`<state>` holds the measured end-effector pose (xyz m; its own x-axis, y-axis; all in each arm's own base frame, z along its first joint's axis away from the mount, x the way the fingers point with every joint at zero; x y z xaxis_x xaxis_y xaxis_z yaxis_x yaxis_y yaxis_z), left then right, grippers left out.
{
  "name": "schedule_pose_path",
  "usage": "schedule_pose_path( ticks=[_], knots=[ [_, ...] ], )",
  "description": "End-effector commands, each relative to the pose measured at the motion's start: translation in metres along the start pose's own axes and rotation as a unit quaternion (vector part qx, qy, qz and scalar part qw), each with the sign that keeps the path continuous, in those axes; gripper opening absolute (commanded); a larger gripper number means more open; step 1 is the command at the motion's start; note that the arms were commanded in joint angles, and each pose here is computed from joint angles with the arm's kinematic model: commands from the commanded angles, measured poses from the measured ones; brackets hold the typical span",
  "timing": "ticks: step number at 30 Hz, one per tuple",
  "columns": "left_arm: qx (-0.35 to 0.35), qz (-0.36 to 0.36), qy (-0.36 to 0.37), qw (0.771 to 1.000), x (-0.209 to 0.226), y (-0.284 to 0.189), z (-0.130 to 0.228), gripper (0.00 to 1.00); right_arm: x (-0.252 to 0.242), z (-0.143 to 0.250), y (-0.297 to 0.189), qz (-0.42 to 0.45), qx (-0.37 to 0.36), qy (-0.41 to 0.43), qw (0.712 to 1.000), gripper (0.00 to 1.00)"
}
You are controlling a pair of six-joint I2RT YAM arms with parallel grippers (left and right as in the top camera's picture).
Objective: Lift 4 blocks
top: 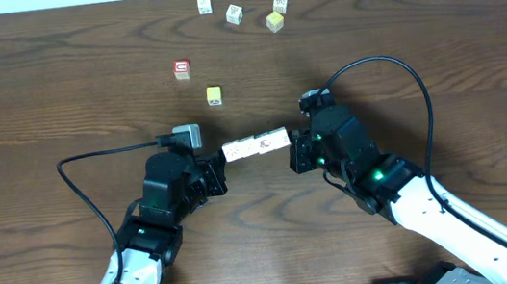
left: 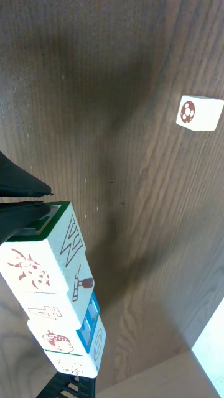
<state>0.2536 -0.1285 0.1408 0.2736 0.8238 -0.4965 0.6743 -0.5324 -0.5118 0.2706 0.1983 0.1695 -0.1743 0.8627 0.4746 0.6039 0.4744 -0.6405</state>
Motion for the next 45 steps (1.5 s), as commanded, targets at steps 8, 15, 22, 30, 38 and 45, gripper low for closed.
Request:
schedule_pose_path(
  ticks=[8,15,22,30,38,45],
  knots=[
    [0.009,0.126,0.031,0.991,-0.0462,-0.0081,-0.0118,0.07,0.0476,0.0144,-0.0086,-0.128,0.062,-0.027,0.990,0.01],
    [0.009,0.126,0.031,0.991,-0.0462,-0.0081,-0.0118,0.07,0.0475,0.0144,-0.0086,-0.128,0.061,-0.027,0.990,0.01],
    [0.009,0.126,0.031,0.991,-0.0462,-0.0081,-0.0118,0.07,0.0475,0.0144,-0.0086,-0.128,0.061,-0.027,0.990,0.01],
    [0.017,0.123,0.028,0.992,-0.0447,-0.0078,-0.0090,0.07,0.0469,0.0139,-0.0084,-0.125,0.059,-0.027,0.990,0.01],
    [0.023,0.119,0.026,0.992,-0.0433,-0.0076,-0.0065,0.07,0.0453,0.0145,-0.0081,-0.119,0.060,-0.028,0.991,0.01],
    [0.024,0.119,0.025,0.992,-0.0431,-0.0076,-0.0062,0.07,0.0432,0.0172,-0.0078,-0.114,0.067,-0.027,0.991,0.01]
  ],
)
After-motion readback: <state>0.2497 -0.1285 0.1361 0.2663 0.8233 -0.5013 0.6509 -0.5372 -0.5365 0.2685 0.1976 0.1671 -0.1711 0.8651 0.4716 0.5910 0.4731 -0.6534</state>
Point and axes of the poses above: each gripper's point midway between its finger pads, its own y axis out along the fingers, its own x axis along the line the jaws close on, z = x × y, the point moved 6 cm from there along -y, back along the fingers, and after that the axes turned 6 degrees about y, right-handed, at the moved point
